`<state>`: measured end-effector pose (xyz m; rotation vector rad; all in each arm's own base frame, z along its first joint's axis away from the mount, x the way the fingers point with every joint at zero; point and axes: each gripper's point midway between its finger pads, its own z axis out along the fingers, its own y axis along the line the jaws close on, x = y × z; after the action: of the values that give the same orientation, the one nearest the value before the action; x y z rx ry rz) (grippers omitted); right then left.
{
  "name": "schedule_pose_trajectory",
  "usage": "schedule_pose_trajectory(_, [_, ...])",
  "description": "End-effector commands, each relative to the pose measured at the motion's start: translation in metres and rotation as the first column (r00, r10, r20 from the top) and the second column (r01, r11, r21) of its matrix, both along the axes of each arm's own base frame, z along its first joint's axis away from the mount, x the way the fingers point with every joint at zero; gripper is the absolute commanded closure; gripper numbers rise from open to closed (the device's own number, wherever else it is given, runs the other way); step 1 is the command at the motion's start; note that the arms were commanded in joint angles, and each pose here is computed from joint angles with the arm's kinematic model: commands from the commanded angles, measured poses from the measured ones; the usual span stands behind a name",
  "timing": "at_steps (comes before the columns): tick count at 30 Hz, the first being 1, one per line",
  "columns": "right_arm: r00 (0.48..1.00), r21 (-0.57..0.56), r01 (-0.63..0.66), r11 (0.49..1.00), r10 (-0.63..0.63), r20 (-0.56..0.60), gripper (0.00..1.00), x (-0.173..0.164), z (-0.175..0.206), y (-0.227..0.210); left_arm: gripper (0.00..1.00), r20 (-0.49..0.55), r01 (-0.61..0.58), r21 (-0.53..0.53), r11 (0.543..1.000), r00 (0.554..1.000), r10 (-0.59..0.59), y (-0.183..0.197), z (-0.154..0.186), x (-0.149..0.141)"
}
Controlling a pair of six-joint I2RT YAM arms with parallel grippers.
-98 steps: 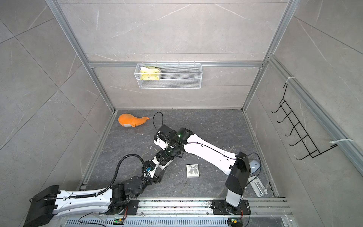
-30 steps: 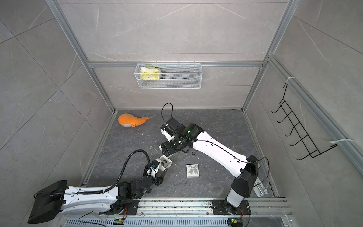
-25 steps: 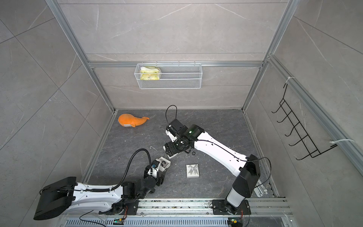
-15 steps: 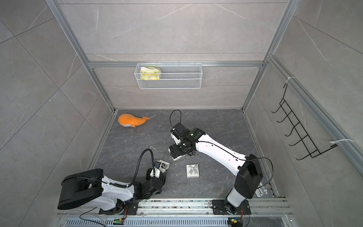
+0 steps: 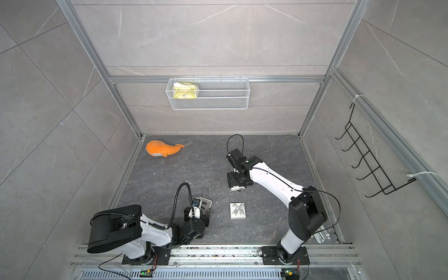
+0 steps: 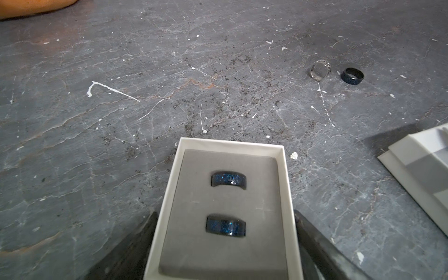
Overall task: Take the rings out of the lift-off lid box
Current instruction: Place the jewelry box at the center of the board, then place the lid at the center of the board.
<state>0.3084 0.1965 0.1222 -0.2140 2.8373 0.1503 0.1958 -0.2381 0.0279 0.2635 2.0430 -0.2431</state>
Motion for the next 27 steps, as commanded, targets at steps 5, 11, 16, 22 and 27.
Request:
schedule_pose_trajectory(5, [0.986,-0.087,0.162,0.983,-0.165,-0.029,0.30,0.019,-0.032,-0.043,0.08,0.004,-0.013,-0.079,0.997,1.000,0.013,-0.012,0.010,0.003])
schedule_pose_trajectory(11, [0.973,-0.163,0.220,0.962,-0.229,-0.038,0.30,0.029,-0.052,-0.065,0.02,-0.017,0.019,-0.126,0.992,1.000,-0.022,-0.017,0.035,-0.001])
schedule_pose_trajectory(16, [0.964,-0.175,0.237,0.956,-0.254,-0.082,0.28,0.032,-0.071,-0.069,0.00,-0.040,0.036,-0.131,0.991,0.998,-0.042,-0.017,0.052,-0.005])
schedule_pose_trajectory(22, [0.958,-0.205,0.237,0.950,-0.263,-0.111,0.27,0.032,-0.088,-0.072,0.00,-0.035,0.013,-0.143,0.990,0.999,-0.018,-0.002,0.071,-0.007])
schedule_pose_trajectory(27, [0.960,-0.190,0.232,0.954,-0.257,-0.115,0.19,0.031,-0.087,-0.070,0.00,-0.045,-0.026,-0.111,0.994,0.999,0.021,0.022,0.098,-0.001])
